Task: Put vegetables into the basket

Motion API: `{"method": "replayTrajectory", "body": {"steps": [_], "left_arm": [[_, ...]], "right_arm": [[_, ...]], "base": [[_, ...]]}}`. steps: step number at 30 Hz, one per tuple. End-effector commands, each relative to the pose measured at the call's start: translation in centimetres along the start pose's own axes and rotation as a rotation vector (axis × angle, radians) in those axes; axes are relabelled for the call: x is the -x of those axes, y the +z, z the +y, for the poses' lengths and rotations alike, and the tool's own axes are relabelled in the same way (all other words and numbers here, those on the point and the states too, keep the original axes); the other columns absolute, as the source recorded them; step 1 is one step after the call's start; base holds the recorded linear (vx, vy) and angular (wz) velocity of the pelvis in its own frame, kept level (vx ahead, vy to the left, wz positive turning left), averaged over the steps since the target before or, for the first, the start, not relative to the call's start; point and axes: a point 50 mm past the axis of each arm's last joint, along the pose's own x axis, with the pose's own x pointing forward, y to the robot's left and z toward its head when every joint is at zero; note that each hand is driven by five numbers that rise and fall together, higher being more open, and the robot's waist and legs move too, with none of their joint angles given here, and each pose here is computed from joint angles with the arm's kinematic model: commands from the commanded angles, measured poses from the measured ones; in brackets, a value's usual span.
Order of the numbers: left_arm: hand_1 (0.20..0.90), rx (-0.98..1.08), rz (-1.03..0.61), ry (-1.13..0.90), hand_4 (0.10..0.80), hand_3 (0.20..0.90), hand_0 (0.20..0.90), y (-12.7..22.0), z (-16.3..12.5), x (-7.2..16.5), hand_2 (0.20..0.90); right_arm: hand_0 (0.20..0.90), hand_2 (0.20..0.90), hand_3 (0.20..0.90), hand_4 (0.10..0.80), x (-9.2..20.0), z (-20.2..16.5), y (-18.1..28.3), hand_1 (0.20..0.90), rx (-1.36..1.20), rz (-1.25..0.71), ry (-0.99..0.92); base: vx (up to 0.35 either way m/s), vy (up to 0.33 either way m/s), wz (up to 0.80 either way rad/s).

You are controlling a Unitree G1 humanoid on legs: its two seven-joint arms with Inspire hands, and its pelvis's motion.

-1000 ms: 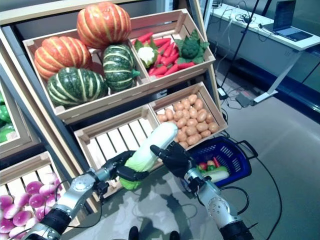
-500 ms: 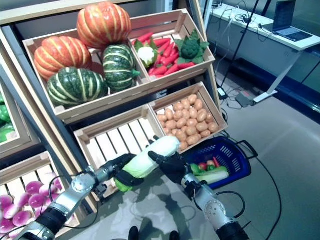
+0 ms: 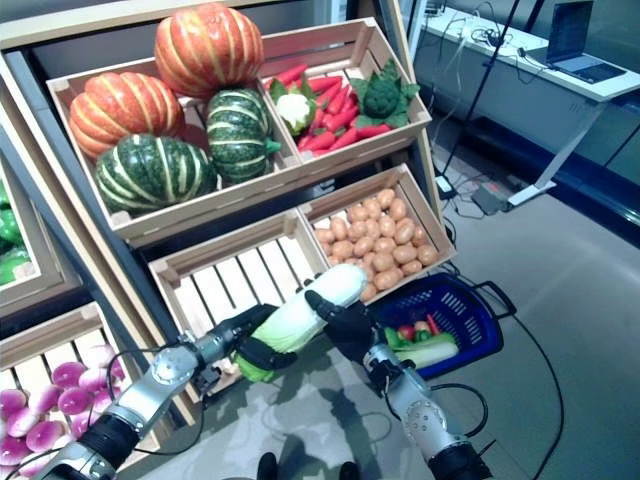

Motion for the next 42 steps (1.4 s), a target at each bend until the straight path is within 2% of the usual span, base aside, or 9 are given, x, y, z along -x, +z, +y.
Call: {"method": "replayTrajectory", "body": {"steps": [1, 2, 20, 33, 42], "left_arm": [[0.815, -0.021, -0.064, -0.03, 0.744, 0.815, 0.815, 1.8, -0.2, -1.6, 0.815], [0.9, -0.014, -0.066, -0.024, 0.8, 0.9, 0.9, 1.8, -0.2, -1.6, 0.9], [0.9, 0.177, -0.113, 0.105, 0.8, 0.9, 0.9, 1.2, 2.3, 0.3, 0.9], [0.9, 0.333, -0.152, 0.138, 0.8, 0.9, 0.9, 0.6, 3.6, 1.7, 0.9], [0.9, 0.368, -0.157, 0.162, 0.8, 0.9, 0.9, 0.3, 4.6, 2.4, 0.9]], "right_arm": [[0.3, 0.3, 0.3, 0.4, -4.4, 8.1, 4.4, 0.3, -0.151, -0.335, 0.412], [0.3, 0.3, 0.3, 0.4, -4.4, 8.0, 4.4, 0.3, -0.149, -0.339, 0.409], [0.3, 0.3, 0.3, 0.4, -1.9, 6.4, 10.2, 0.3, 0.007, -0.587, 0.338], [0.3, 0.3, 0.3, 0.4, 2.0, 2.1, 17.3, 0.3, -0.029, -0.902, 0.066], [0.3, 0.3, 0.3, 0.4, 5.7, -1.6, 21.9, 0.3, -0.048, -1.06, -0.245]], "base": [[0.0, 0.0, 0.0], [0.0, 0.0, 0.0], [0.0, 0.0, 0.0], [0.0, 0.0, 0.0], [0.0, 0.0, 0.0]]}}
